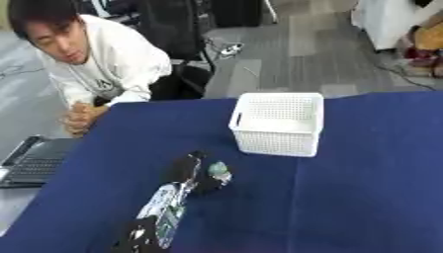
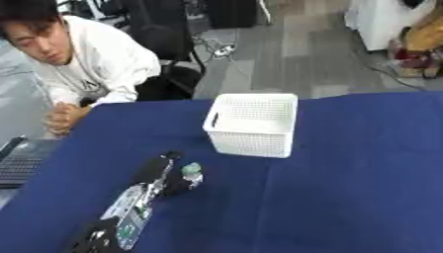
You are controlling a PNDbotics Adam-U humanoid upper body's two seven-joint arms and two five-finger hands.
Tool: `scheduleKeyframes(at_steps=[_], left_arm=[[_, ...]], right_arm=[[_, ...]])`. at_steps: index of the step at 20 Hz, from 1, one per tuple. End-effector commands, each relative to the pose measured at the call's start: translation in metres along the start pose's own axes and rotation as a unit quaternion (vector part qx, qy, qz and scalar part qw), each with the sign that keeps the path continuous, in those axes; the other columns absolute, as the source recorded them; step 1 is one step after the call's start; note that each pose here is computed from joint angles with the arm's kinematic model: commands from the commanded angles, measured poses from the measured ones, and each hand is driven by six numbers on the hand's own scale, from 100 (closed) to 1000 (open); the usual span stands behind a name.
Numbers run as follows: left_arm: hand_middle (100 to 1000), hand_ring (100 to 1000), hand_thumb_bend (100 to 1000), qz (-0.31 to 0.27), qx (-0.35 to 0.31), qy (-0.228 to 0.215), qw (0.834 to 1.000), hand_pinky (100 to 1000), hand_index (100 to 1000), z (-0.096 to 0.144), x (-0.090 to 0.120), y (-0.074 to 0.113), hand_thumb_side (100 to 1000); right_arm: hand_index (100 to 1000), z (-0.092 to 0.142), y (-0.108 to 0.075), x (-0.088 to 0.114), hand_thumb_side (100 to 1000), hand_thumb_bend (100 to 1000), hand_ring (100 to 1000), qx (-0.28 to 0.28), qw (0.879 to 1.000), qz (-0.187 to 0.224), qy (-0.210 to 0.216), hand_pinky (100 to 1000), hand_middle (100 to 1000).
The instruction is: Pick up objects on the table and place them in the box.
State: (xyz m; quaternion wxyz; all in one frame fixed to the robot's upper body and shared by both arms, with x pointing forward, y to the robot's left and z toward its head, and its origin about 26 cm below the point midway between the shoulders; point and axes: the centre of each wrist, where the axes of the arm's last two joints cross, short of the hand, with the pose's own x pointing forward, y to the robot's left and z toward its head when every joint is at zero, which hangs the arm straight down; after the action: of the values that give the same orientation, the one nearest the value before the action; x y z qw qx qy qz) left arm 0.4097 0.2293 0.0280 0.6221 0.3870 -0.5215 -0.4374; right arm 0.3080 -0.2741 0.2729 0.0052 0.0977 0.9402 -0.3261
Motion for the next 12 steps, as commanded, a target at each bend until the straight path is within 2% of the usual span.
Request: scheduleKeyframes(at_steps=[1,5,9,11,12], left_arm=[[864,622,590,-0.022,-0.09,0.014,0.996,465,904,0.0064,-0.0003,-0.036,855],[860,621,600,-0.04,-0.103,0.012,0.994,472,904,0.0054,0.0042,-0.0291,846],[805,555,602,-0.042,-0.112,0.013,0.993,439,889,0.0055,0.0047,-0.0284,835],[785,529,603,-0.044,-0.116,0.013,0.992,414,884,0.0056,0.0049,-0.0283,812],[743,490,598,-0.045,-0.118,0.013,0.992,365,862,0.0057,0.0048,-0.0284,747]], right_arm=[[576,-0.0085,-0.0059,0.0025,1000,100,268,-0.003,1.0,0.009,-0.016,100,314],[576,-0.0085,-0.0058,0.0025,1000,100,268,-0.003,1.0,0.009,-0.016,100,314],[576,-0.0086,-0.0058,0.0025,1000,100,268,-0.003,1.0,0.009,-0.016,100,314],[576,-0.0086,-0.0058,0.0025,1000,100,268,-0.003,1.0,0.009,-0.016,100,314],[576,-0.0086,-0.0058,0.0025,1000,100,268,-0.003,1.0,0.009,-0.016,100,314]])
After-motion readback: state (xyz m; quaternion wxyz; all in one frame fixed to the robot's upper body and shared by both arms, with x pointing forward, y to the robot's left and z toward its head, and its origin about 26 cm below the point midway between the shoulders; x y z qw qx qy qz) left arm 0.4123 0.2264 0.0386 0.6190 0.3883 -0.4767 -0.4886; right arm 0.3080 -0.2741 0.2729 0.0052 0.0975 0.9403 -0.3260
